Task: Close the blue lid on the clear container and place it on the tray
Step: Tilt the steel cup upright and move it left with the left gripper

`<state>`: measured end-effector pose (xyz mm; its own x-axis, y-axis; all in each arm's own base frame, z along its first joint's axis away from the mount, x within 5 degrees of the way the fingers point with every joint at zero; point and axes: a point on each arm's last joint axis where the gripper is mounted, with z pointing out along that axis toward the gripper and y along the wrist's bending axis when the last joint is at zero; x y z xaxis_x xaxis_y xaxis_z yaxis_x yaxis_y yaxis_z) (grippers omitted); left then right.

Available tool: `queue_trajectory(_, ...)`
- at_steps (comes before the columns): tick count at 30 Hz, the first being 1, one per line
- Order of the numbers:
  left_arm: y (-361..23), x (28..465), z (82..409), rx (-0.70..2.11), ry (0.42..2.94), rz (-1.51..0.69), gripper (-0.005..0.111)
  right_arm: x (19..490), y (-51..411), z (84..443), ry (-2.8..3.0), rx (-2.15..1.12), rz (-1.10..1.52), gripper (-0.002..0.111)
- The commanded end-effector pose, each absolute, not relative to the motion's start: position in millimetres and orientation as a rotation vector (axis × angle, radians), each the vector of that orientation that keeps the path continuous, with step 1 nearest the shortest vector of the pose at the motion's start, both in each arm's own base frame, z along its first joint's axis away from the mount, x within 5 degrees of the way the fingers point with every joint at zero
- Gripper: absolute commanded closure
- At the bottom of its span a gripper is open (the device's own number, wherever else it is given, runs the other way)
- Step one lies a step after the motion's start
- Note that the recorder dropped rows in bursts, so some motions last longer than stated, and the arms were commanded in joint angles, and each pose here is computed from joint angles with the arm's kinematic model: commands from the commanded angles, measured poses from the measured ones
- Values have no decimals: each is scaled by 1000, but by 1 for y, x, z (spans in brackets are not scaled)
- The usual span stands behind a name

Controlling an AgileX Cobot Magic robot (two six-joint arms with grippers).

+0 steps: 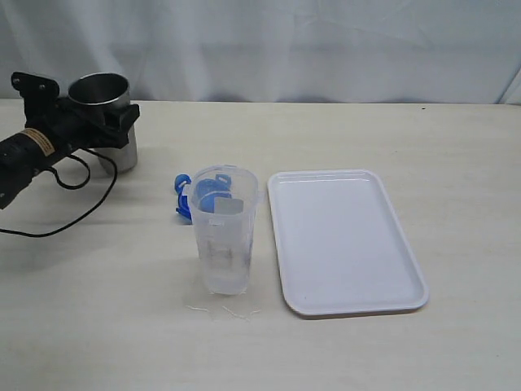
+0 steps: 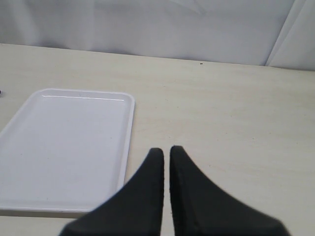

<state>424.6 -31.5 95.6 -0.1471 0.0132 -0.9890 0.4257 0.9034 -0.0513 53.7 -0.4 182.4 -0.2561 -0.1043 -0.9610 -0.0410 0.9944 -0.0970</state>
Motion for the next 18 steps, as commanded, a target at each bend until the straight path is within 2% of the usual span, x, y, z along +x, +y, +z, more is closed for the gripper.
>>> queue_trajectory(1,-32,428,105,335,1593,-376,107,53,0,182,1826,-98,-55,104)
queue_trajectory(13,-31,428,97,333,1648,-361,105,53,0,182,1826,-98,-55,104)
queue_trajectory(15,-31,428,95,334,1676,-351,99,53,0,182,1826,-98,-55,104)
queue_trajectory(18,-29,428,91,333,1716,-336,77,53,0,182,1826,-98,-55,104)
